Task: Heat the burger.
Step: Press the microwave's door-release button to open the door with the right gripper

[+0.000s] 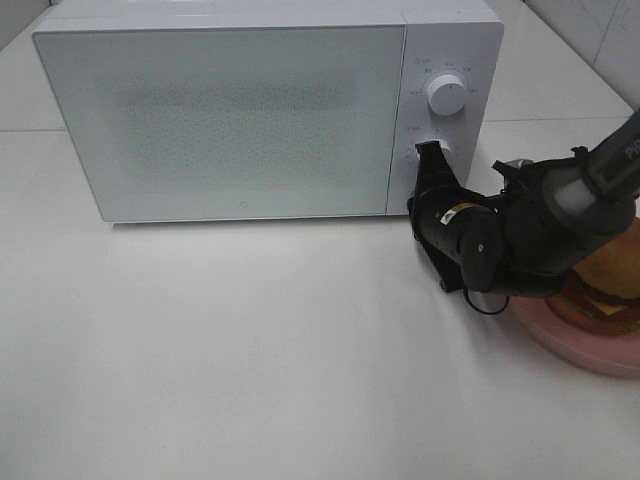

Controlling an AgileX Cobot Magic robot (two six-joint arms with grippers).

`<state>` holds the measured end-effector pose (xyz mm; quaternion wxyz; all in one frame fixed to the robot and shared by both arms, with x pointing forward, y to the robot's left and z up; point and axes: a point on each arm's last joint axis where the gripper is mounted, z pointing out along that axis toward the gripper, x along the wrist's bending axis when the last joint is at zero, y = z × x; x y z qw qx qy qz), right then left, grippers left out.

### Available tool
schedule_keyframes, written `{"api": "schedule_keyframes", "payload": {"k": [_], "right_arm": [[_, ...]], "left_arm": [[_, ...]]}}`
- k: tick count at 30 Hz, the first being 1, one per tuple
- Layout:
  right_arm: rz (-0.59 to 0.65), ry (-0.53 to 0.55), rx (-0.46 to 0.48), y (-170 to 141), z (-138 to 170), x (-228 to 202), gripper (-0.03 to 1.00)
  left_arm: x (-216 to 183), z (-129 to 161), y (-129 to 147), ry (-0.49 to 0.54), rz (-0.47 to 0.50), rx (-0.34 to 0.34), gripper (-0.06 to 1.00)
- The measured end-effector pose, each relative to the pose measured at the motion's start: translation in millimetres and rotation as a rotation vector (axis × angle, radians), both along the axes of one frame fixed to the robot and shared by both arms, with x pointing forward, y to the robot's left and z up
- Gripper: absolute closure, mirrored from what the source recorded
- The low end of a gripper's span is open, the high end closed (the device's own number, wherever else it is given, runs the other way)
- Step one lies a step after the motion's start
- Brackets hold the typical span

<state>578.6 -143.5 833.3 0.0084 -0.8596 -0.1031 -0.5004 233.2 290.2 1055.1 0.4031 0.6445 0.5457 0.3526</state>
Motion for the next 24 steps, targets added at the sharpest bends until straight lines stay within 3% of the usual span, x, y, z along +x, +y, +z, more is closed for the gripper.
{"api": "schedule_keyframes", "payload": {"k": [14,24], "right_arm": [[0.046,0.058,-0.056,0.3,13.5,3.3,0.97],[0.067,0.007,-0.071,-2.8,22.9,-1.7,0.97]], "left_arm": [[0.0,0.0,0.0,0.0,0.0,0.0,0.94],[0.0,0.0,0.1,0.0,0.001,0.001,0.94]]}}
